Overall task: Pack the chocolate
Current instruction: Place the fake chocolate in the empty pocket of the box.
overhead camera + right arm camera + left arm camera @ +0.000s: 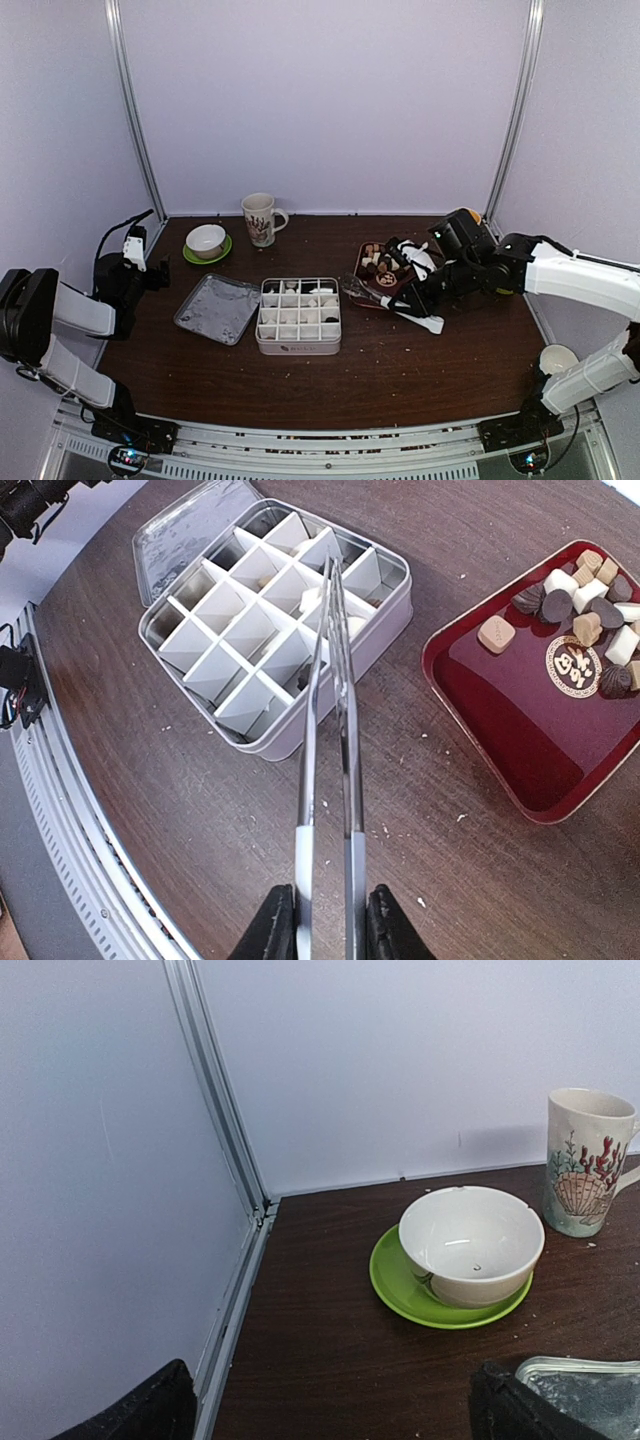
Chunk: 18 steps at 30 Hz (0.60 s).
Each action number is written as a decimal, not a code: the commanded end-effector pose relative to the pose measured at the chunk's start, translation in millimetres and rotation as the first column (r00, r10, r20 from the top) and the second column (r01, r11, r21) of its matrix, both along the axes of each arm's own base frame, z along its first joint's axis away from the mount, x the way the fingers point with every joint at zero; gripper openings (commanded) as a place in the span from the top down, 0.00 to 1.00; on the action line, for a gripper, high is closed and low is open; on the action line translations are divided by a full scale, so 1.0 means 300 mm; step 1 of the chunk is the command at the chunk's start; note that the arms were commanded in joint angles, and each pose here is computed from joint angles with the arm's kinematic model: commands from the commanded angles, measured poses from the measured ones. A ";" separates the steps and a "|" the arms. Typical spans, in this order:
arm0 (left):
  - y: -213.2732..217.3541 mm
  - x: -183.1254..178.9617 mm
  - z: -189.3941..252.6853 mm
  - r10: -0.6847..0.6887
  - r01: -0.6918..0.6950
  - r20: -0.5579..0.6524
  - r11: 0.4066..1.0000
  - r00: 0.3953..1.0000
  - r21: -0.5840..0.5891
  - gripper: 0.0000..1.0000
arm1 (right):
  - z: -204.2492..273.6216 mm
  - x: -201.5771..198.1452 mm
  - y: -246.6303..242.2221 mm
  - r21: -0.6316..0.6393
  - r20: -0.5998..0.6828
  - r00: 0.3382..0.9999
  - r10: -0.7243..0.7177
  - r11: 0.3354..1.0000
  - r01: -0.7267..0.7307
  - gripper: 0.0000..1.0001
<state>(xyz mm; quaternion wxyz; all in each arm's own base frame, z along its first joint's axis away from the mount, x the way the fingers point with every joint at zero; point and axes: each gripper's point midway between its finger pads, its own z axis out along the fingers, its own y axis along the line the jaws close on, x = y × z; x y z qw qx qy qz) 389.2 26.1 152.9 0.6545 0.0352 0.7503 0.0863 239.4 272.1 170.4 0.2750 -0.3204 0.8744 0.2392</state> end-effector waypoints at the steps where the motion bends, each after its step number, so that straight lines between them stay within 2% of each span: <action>1: 0.014 0.012 0.035 0.015 -0.015 0.036 1.000 0.999 -0.006 0.02 | 0.049 0.007 0.005 0.035 0.054 0.999 -0.003 0.999 0.002 0.76; 18: 0.014 0.012 0.035 0.015 -0.014 0.037 1.000 0.999 -0.006 0.02 | 0.053 -0.022 -0.030 0.049 0.056 0.998 -0.034 0.998 0.031 0.76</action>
